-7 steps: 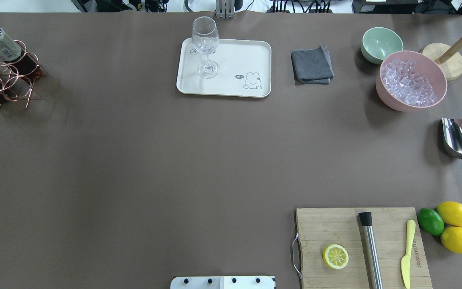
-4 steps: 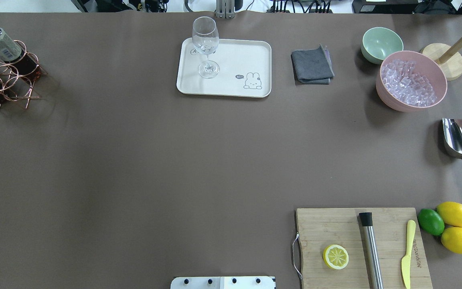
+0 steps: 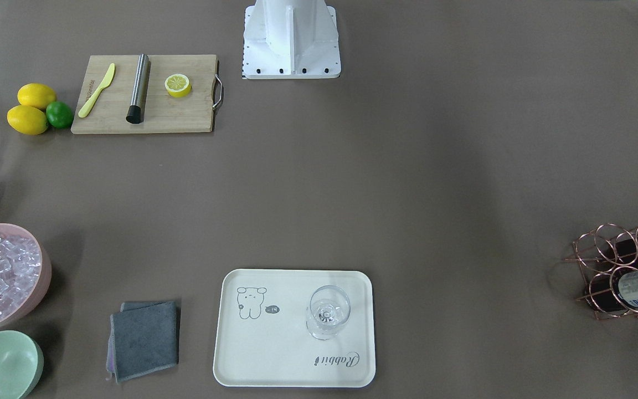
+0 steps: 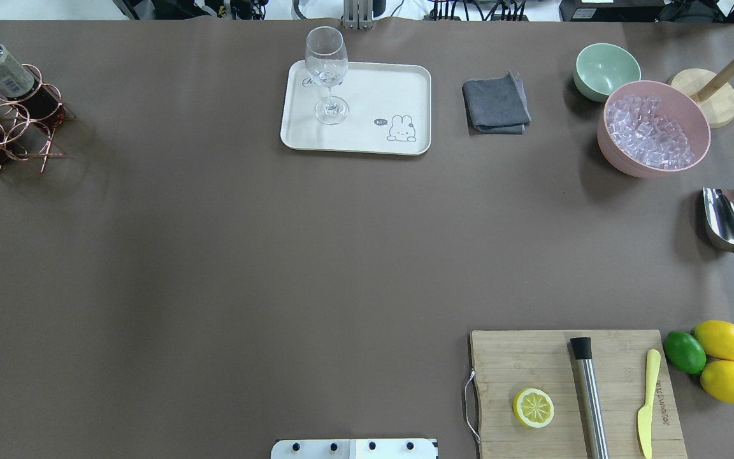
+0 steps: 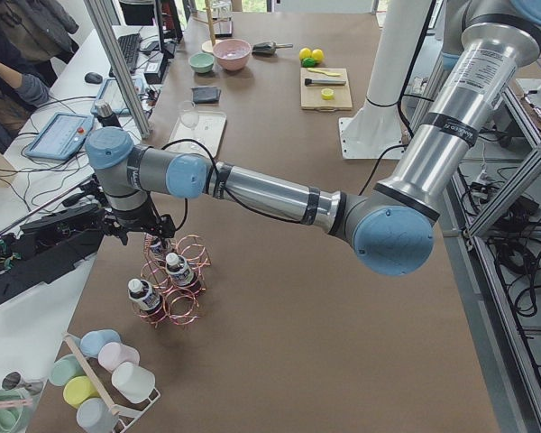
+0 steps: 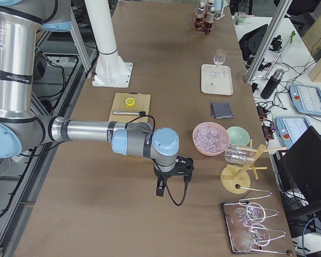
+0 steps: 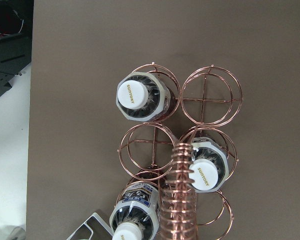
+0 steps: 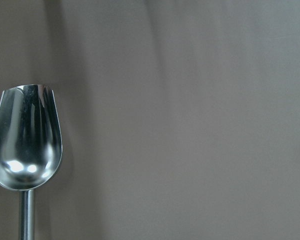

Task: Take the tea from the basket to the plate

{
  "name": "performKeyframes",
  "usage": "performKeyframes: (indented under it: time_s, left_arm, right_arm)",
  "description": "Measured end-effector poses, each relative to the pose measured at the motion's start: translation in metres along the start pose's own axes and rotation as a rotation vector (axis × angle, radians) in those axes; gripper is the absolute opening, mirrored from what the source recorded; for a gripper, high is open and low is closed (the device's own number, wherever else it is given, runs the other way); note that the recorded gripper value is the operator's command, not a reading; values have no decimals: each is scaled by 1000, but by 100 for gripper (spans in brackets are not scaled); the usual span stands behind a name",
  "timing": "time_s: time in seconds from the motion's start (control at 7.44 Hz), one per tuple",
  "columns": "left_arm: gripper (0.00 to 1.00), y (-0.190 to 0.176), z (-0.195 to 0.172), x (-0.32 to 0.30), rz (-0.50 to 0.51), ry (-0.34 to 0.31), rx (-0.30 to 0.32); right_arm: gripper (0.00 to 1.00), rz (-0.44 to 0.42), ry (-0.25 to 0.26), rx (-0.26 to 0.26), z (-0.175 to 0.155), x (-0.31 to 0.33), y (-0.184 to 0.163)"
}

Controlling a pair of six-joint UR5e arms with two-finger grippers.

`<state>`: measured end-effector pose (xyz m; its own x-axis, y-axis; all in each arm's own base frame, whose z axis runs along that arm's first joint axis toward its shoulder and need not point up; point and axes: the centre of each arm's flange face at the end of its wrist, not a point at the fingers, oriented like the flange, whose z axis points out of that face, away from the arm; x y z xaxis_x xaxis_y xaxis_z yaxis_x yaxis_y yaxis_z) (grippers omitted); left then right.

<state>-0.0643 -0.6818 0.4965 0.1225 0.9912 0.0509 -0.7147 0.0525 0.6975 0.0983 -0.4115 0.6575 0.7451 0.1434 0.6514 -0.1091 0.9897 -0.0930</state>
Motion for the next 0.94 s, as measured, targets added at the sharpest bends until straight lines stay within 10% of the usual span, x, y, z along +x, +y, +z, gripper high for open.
performKeyframes:
  time_s: [0.4, 0.67, 0.94]
  left_arm:
    - [90, -5, 8, 0, -1, 12, 1]
    - [8, -8, 16, 3, 5, 22, 2]
    - [0, -17, 20, 5, 20, 28, 4]
  right_arm:
    - [100, -1, 0, 1, 0, 0, 0]
    - [100, -6, 0, 3, -1, -1, -1]
    - [100, -11, -2, 7, -3, -3, -2]
